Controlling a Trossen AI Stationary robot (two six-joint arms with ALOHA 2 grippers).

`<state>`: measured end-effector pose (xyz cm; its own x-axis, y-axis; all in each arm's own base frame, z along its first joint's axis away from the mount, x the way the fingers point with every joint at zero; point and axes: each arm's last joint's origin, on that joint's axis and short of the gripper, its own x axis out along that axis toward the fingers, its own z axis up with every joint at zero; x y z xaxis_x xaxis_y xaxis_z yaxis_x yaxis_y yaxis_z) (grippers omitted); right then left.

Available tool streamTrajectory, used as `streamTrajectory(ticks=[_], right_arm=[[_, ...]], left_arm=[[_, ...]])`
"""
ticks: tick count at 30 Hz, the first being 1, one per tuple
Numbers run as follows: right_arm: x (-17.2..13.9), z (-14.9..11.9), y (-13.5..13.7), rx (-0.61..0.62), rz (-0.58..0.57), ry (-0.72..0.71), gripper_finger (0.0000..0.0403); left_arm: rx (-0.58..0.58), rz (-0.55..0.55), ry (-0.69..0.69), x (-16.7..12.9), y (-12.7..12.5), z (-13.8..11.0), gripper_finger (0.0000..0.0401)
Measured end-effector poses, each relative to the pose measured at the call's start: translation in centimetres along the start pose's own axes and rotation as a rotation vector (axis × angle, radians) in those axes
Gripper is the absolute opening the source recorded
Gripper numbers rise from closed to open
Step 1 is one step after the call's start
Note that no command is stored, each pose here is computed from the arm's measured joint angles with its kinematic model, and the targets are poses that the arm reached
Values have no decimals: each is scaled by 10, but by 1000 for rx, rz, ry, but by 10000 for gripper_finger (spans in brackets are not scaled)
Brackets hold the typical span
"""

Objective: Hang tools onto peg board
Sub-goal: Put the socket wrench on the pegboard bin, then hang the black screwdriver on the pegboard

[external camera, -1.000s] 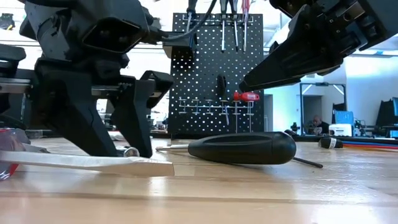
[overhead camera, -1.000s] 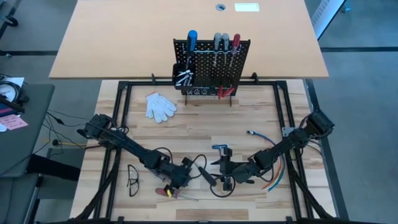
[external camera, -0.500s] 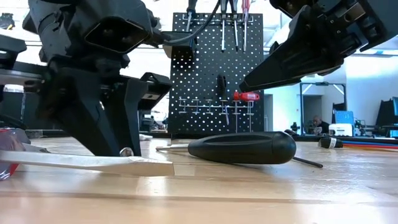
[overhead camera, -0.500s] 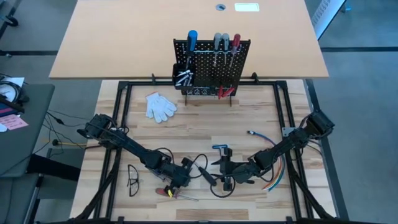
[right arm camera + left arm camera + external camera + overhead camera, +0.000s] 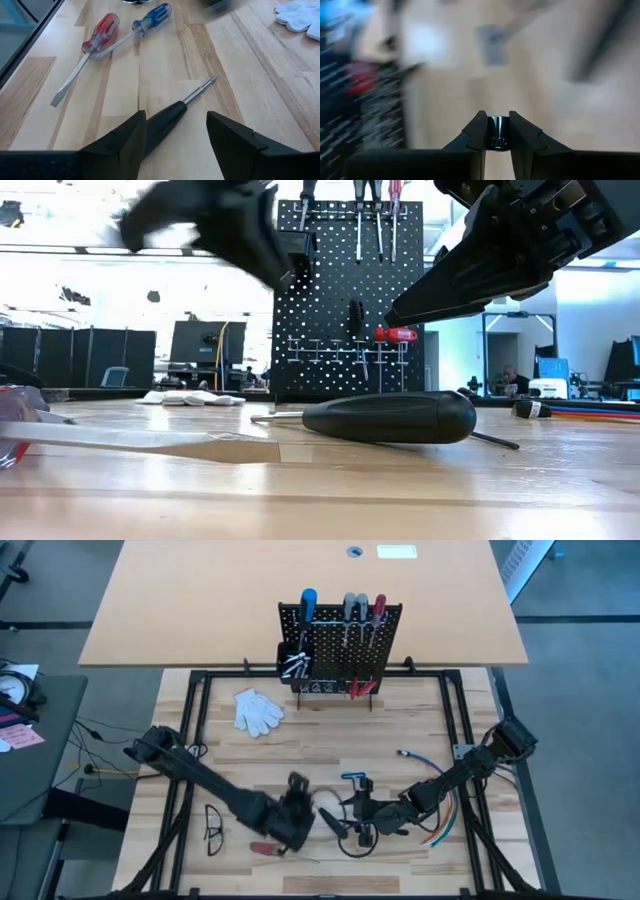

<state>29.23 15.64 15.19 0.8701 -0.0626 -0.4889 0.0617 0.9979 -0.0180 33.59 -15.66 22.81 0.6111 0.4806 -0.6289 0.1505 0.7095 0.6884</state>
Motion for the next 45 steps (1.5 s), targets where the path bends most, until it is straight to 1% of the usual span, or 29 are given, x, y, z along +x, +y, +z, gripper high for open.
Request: streamTrajectory(ticks=[4,7,10,13,16,19,22,24,26,28,30,35,39,42,45], right_arm=[[-1,-1,3,-5,8,0,216],[-2,-1,4,-8,13,0,216],[-4,-2,6,-10,19,0,216],[-5,-2,8,-13,27,-1,216],[-6,-3,10,-16,31,-1,216],[-6,-3,10,-16,31,-1,216],[-6,-3,10,-16,30,-1,216],[-6,-3,10,-16,30,0,216],[-6,-3,9,-19,29,4,216],[-6,-3,10,-20,29,4,216],[-6,-3,9,-20,29,5,216],[-6,-4,9,-24,27,10,216],[-6,-4,9,-24,27,11,216],[-6,-4,9,-25,26,12,216],[-6,-4,9,-24,27,11,216]], left_arm=[[-165,211,38,-2,51,-9,42],[-290,330,35,-13,91,-19,42],[-418,418,5,-29,133,-31,42],[-522,472,-40,-41,172,-43,42],[-612,458,-126,-46,209,-55,42],[-672,456,-220,-41,236,-68,42],[-696,448,-298,-30,255,-77,42],[-723,440,-322,-22,265,-85,42],[-768,464,-315,-13,275,-92,46],[-792,473,-270,-6,280,-102,52],[-814,481,-256,-4,284,-107,58],[-825,483,-229,-2,287,-114,74],[-866,500,-243,-2,291,-116,102],[-869,508,-234,-3,292,-119,133],[-887,549,-232,-12,297,-123,165]])
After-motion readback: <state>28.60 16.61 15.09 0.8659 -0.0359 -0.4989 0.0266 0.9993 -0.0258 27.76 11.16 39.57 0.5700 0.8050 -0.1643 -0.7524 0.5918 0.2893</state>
